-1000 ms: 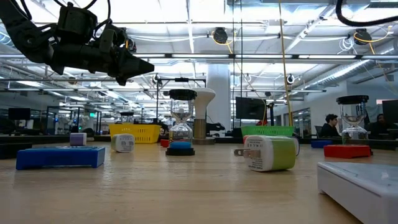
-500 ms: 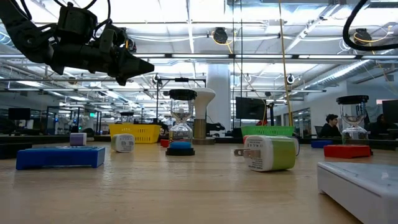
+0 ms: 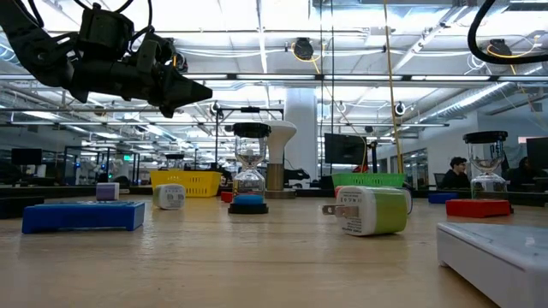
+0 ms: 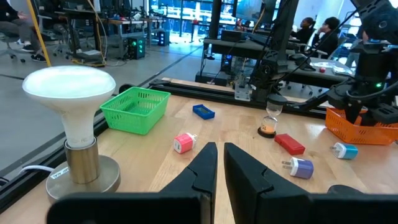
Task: Pick & Place Office items
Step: Put the light blue digital timer into the orange bin, then put the pink charger adapter into the green bin
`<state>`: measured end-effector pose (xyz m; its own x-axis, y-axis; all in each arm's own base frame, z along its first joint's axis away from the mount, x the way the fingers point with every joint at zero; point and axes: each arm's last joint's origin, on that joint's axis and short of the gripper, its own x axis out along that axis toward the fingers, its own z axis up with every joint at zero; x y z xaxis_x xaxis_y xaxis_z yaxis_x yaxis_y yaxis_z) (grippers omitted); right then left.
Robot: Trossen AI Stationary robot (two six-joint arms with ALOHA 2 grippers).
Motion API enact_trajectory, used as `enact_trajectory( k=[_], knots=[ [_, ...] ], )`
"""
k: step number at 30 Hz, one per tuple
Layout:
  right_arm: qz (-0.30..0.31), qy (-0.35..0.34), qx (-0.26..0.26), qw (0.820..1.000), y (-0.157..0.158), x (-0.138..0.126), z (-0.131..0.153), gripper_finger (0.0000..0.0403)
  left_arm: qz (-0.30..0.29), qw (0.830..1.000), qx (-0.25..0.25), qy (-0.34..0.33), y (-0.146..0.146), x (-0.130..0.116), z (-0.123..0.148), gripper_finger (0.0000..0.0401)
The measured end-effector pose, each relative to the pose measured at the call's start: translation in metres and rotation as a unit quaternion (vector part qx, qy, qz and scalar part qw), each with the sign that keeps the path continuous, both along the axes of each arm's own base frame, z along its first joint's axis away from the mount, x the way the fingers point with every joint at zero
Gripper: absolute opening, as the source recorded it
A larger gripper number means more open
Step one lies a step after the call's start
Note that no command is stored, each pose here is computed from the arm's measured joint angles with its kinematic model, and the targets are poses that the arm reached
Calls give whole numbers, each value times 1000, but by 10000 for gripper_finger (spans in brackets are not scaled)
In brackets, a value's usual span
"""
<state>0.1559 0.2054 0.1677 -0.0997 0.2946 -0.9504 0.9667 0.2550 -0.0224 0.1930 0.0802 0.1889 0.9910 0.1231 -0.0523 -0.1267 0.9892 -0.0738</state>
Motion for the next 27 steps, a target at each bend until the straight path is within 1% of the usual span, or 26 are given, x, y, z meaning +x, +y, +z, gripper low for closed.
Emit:
enact_trajectory(
  k=[6,9,11,15,19,23,27],
  knots=[
    [5,-4,4,1000,1,1,0,185,0,1000,0,0,0,0,0,31],
    [20,-17,18,999,3,2,1,188,0,1000,0,0,0,0,0,31],
    [35,-29,33,998,5,4,2,182,0,1000,0,0,0,0,0,31],
    [52,-33,71,996,5,5,12,150,0,1000,0,0,0,0,0,31],
    [66,-38,81,994,-2,-1,32,108,0,1000,0,0,0,0,0,31],
    [82,-50,70,993,-14,-9,50,68,0,1000,0,0,0,0,0,31],
    [110,-119,30,986,-29,-13,64,32,0,1000,0,0,0,0,0,31]
  ],
)
